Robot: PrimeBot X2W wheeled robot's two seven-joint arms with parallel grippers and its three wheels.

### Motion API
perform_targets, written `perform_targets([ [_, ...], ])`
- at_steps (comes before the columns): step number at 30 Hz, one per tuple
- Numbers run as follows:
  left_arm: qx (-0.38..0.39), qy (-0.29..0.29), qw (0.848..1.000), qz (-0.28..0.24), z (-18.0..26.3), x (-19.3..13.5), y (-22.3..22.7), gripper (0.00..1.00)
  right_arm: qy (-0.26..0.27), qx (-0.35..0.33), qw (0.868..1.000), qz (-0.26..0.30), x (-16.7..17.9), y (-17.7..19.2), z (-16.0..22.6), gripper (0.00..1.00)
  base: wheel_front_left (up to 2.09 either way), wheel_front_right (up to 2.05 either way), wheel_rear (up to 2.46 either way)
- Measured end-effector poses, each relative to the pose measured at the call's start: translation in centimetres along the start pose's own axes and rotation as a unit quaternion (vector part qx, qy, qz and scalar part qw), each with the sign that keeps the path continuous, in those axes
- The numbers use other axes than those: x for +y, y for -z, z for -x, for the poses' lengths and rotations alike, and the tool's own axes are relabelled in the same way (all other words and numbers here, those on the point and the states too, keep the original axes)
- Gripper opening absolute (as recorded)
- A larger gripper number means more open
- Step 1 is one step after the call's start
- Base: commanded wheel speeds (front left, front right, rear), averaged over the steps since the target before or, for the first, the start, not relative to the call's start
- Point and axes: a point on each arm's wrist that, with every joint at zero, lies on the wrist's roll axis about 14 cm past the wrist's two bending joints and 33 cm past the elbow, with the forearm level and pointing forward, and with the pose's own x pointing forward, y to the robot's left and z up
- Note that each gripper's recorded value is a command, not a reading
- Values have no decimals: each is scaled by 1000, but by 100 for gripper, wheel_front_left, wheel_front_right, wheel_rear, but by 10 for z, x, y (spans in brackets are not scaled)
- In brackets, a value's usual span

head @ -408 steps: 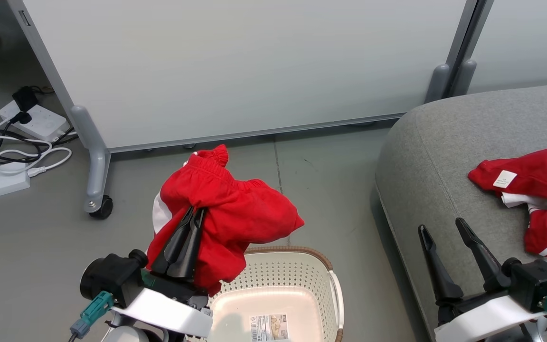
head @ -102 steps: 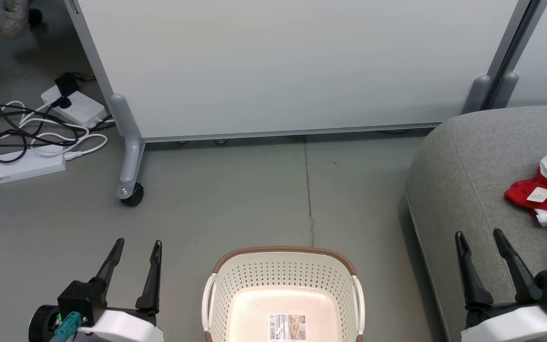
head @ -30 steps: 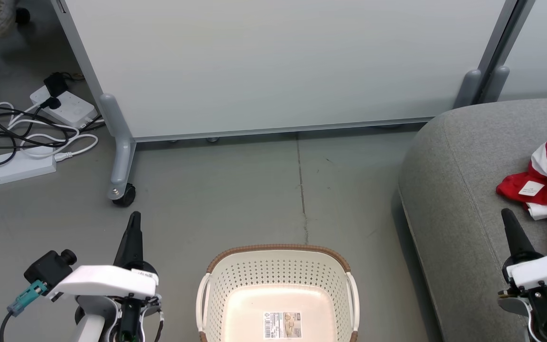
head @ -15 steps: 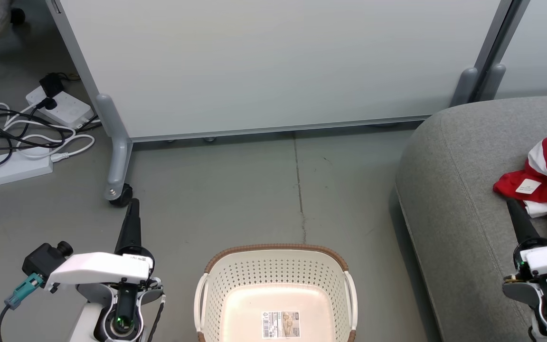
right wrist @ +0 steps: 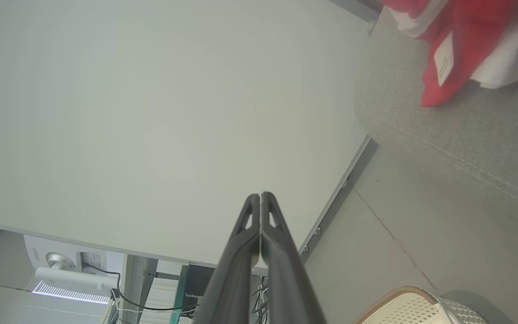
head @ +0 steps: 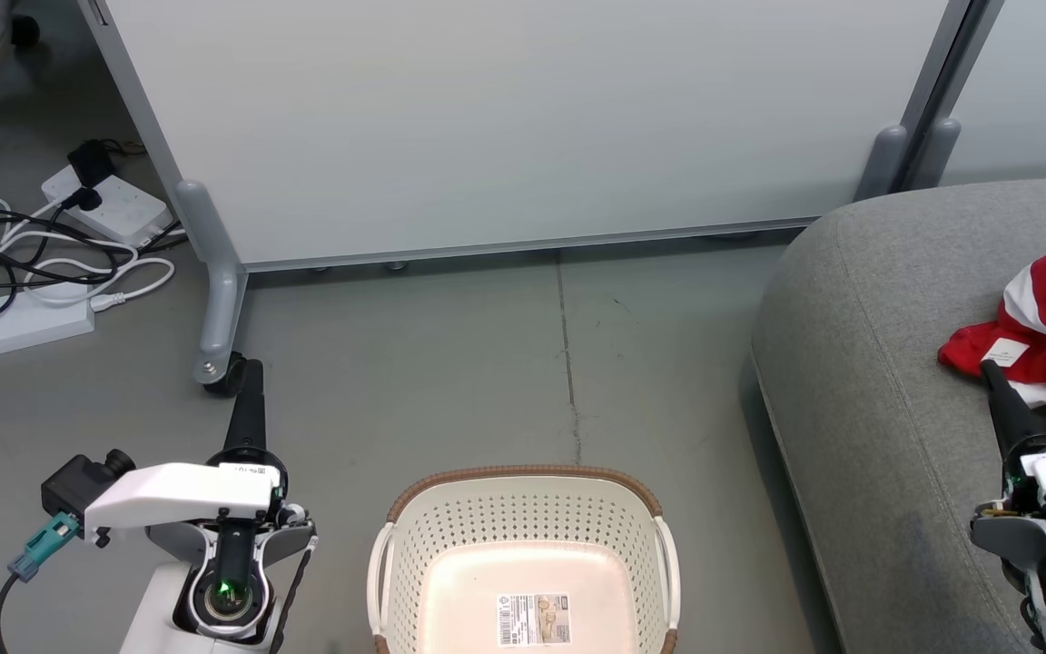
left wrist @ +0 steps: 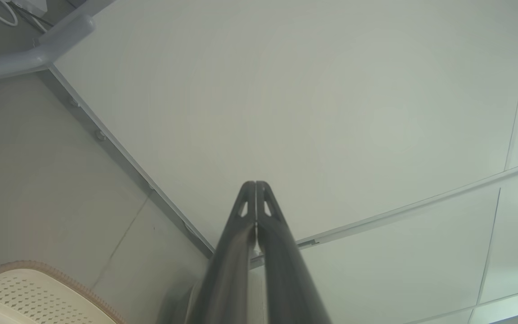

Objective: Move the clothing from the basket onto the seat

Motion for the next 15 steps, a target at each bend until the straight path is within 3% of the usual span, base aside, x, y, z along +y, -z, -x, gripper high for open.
perform_targets([
  [15,-1,8,998,64,-9,-9,1,0,-10,-4,998,-64,5,-9,-6,0,0,0,0],
])
